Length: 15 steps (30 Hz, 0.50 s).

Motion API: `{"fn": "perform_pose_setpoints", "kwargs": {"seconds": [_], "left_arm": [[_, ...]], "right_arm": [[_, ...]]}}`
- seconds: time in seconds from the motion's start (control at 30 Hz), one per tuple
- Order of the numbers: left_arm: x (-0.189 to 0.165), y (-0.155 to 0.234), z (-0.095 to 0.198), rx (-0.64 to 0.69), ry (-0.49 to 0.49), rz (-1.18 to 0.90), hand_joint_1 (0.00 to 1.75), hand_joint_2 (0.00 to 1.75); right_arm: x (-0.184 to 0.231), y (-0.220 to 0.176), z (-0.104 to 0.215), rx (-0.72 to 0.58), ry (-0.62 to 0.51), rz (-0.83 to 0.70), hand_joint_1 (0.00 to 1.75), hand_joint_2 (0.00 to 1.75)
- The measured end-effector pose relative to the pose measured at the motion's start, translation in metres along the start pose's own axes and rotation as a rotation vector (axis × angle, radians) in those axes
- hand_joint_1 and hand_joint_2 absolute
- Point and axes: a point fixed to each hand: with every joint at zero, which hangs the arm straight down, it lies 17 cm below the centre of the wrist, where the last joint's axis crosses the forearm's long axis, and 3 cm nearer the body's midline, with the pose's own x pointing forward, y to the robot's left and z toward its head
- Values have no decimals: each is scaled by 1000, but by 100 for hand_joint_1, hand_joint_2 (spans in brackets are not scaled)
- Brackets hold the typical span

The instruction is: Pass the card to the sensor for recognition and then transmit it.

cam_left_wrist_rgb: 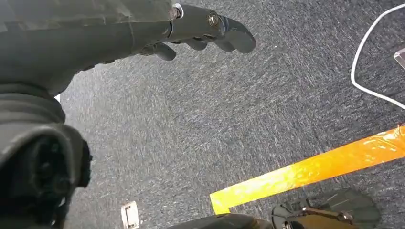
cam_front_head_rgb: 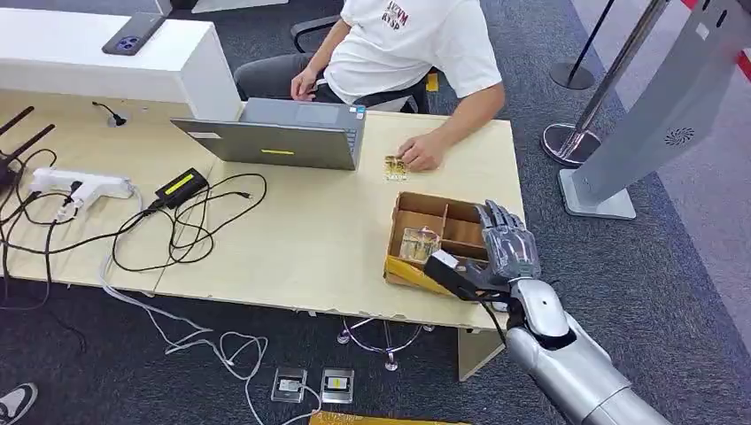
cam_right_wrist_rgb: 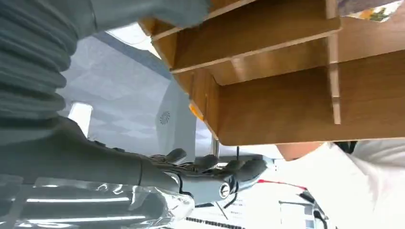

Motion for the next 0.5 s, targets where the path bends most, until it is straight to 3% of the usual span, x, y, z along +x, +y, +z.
{"fn": "perform_pose_setpoints", "kwargs": {"seconds": [0.5], "left_arm": [[5,-1,1,-1,-22,-17,0,0]], "right_arm": [[-12,-27,-5,-129,28,-95,0,175]]}}
